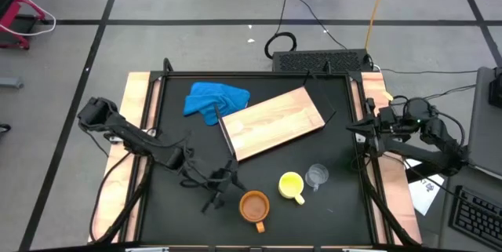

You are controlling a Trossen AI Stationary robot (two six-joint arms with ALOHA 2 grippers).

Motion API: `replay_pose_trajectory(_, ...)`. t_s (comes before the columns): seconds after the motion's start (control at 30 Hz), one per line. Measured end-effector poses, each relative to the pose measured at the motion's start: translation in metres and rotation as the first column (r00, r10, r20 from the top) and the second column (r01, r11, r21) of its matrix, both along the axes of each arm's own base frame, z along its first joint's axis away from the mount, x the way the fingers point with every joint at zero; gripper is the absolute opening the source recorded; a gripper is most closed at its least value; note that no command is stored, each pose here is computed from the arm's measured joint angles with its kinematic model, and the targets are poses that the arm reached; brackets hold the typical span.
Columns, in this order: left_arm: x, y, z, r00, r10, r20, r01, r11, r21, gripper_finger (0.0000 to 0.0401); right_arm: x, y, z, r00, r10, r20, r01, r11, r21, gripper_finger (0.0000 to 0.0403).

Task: Stack small to large cups/mugs on shelf
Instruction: Put the brown mug on the shelf

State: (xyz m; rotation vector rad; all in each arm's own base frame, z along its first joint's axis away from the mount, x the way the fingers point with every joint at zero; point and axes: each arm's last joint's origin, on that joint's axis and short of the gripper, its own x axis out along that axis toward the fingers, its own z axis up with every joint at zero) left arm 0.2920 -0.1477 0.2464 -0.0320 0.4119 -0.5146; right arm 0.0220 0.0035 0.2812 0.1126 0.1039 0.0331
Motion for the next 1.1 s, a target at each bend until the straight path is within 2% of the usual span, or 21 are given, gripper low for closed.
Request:
replay_pose_trajectory(0.27,0.004,-0.014,-0.012,0.999,-0.035,-0.023,0.034,0.998,-0.053,0.0287,0.002,-0.001,-0.003,1.000,0.002,-0.009,-0.002,1.000,0.006,0.0000)
replay_pose_trajectory(0.57,0.019,-0.020,-0.044,0.996,-0.020,-0.082,0.017,0.999,-0.046,0.0287,0.002,-0.001,-0.002,1.000,0.002,0.002,-0.002,1.000,0.002,0.0000)
replay_pose_trajectory(0.8,0.024,-0.023,-0.056,0.994,-0.049,-0.094,0.043,0.997,-0.065,0.0287,0.002,-0.001,-0.002,1.000,0.003,0.002,-0.003,1.000,0.002,0.0000)
replay_pose_trajectory(0.97,0.027,-0.022,-0.053,0.994,-0.033,-0.104,0.026,0.998,-0.063,0.0287,0.002,-0.001,-0.002,1.000,0.002,0.002,-0.002,1.000,0.002,0.0000)
replay_pose_trajectory(1.1,0.038,-0.023,-0.034,0.990,0.002,-0.143,-0.006,0.999,-0.031,0.0287,0.002,-0.001,-0.002,1.000,0.002,0.002,-0.002,1.000,0.002,0.0000)
